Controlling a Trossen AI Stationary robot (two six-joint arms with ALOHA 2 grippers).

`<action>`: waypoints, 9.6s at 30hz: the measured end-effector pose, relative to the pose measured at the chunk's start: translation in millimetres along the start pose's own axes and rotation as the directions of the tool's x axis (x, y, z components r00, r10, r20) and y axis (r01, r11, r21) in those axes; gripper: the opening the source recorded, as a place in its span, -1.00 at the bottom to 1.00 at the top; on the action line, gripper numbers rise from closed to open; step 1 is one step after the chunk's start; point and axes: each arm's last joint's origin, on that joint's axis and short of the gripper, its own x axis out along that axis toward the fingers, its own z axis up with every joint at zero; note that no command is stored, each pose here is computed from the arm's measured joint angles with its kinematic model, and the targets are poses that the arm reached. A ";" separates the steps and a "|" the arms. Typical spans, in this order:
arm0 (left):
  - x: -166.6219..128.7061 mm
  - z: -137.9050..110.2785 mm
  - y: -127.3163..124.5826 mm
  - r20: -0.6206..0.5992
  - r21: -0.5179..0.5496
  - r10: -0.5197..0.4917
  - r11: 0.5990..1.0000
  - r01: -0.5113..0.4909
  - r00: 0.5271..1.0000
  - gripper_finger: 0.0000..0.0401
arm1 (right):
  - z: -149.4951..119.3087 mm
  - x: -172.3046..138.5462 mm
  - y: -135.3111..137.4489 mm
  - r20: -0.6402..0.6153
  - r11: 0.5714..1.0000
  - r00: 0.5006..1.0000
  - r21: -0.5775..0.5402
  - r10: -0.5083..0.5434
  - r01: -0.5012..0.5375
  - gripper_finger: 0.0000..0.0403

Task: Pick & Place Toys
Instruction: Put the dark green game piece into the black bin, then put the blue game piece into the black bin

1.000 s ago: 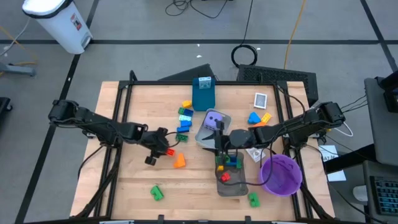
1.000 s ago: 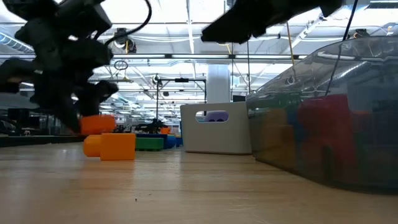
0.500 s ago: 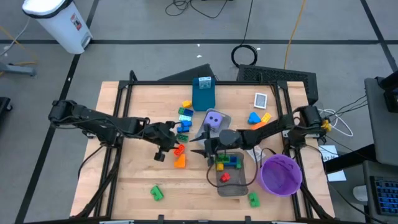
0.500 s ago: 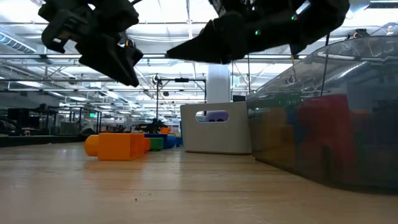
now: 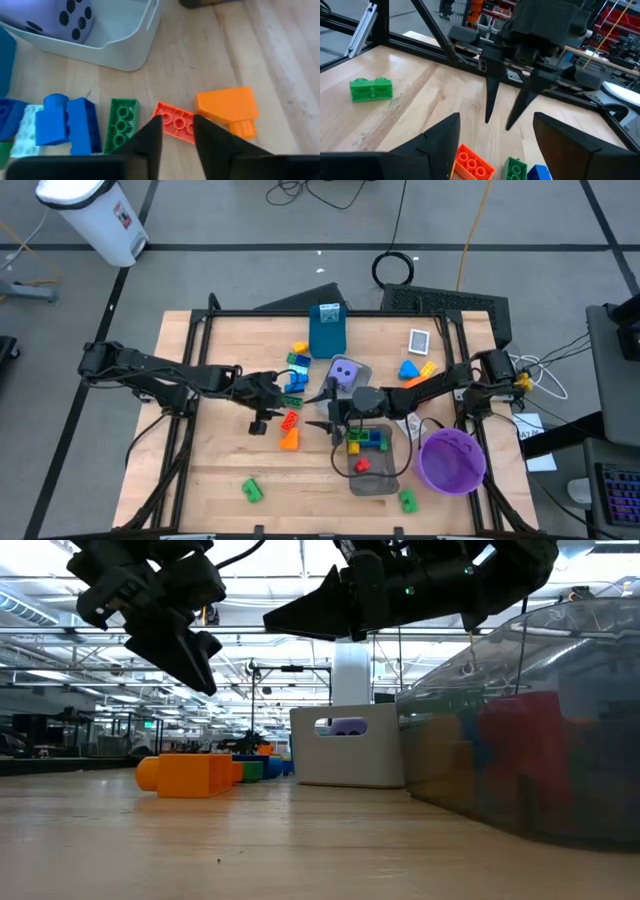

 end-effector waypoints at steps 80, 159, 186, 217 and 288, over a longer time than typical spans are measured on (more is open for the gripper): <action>39.0 16.1 31.7 0.187 0.119 0.096 0.986 -0.120 0.978 -0.26 | -10.2 0.3 -8.1 -0.104 0.996 0.991 0.024 -0.081 0.084 0.26; -68.2 43.8 23.9 0.431 0.036 0.221 0.964 -0.262 0.875 0.35 | 76.1 -142.8 51.2 -0.398 0.918 0.884 0.388 0.246 -0.081 -0.34; -57.3 37.5 24.3 0.342 0.004 0.213 0.974 -0.228 0.915 0.35 | 29.7 -98.0 78.0 -0.528 0.884 0.774 0.461 0.349 -0.084 -0.34; -54.0 30.1 20.5 0.274 -0.047 0.119 0.993 -0.110 0.954 0.35 | 31.5 -93.2 73.4 -0.501 0.900 0.797 0.419 0.337 -0.118 -0.02; 81.5 -21.6 68.0 -0.166 -0.407 0.206 0.876 -0.258 0.964 -0.49 | 26.2 -82.9 -1.3 -0.519 0.998 0.854 -0.066 -0.014 -0.024 -0.01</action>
